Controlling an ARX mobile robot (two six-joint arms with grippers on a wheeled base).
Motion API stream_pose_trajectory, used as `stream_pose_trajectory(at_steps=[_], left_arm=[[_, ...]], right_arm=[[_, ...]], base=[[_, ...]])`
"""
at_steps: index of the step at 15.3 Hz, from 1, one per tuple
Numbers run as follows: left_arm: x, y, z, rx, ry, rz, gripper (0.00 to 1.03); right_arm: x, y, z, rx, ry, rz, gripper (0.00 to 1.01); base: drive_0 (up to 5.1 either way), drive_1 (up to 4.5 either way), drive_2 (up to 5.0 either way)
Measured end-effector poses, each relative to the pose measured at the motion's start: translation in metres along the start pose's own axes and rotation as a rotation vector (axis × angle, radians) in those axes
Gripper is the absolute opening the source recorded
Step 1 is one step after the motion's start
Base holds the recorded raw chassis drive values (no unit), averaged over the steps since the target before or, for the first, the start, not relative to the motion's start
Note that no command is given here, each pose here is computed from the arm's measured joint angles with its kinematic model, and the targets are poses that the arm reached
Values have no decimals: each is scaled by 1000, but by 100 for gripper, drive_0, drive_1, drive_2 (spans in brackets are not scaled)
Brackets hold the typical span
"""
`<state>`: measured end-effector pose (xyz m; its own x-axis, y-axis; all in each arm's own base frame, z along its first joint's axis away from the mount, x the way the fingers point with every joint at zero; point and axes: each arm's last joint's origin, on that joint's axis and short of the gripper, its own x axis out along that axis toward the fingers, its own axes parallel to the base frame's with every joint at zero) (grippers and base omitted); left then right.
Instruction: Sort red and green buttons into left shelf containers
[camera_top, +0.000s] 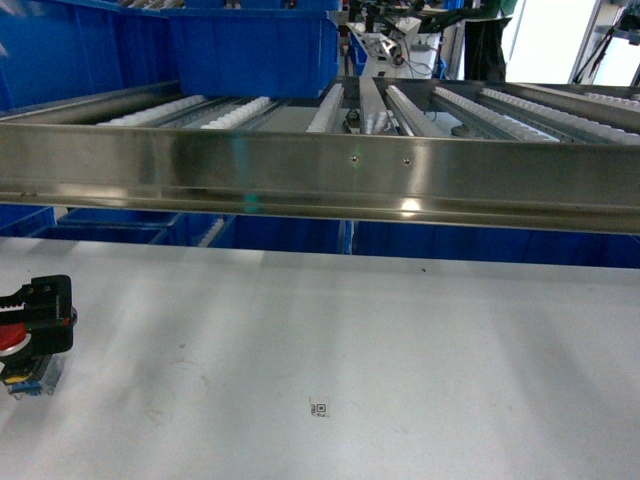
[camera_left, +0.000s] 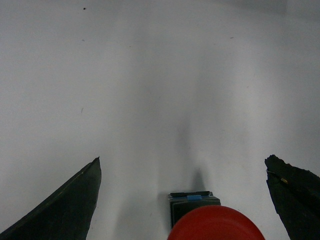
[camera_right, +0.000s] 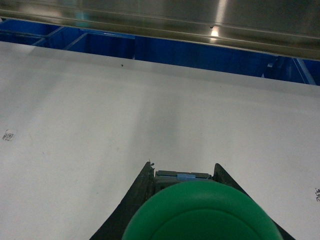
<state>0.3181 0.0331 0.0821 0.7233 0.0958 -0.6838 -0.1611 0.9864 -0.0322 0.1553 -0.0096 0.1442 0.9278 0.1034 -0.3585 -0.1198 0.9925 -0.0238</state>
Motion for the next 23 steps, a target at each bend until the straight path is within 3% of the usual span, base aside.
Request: stream_pose_trajectory(at_steps=[1, 4, 5, 6, 9, 12, 15, 18, 21, 23], left_arm=[[1, 0, 0, -3, 12, 1, 97], [4, -1, -3, -3, 24, 4, 69], [4, -3, -4, 2, 27, 2, 75], [4, -4, -5, 7, 34, 4, 71], [3, -16, -11, 35, 80, -2, 42], [3, -20, -14, 46, 73, 0, 30], [3, -15, -13, 35, 73, 12, 30], [-10, -11, -6, 27, 28, -11, 30], [-46, -14, 25, 44, -200, -91, 29], [-80, -13, 32, 35, -296, -117, 29]], right_arm=[[0, 0, 0, 0, 0, 0, 27], [0, 0, 0, 0, 0, 0, 27], [0, 0, 0, 0, 0, 0, 27], [0, 0, 0, 0, 0, 0, 27], [0, 0, 0, 0, 0, 0, 27], [0, 0, 0, 0, 0, 0, 27], [0, 0, 0, 0, 0, 0, 27], [0, 0, 0, 0, 0, 0, 27], [0, 0, 0, 0, 0, 0, 27], [0, 0, 0, 0, 0, 0, 27]], base=[[0, 0, 0], [0, 0, 0], [0, 0, 0], [0, 0, 0], [0, 0, 0], [0, 0, 0], [0, 0, 0], [0, 0, 0], [0, 0, 0], [0, 0, 0]])
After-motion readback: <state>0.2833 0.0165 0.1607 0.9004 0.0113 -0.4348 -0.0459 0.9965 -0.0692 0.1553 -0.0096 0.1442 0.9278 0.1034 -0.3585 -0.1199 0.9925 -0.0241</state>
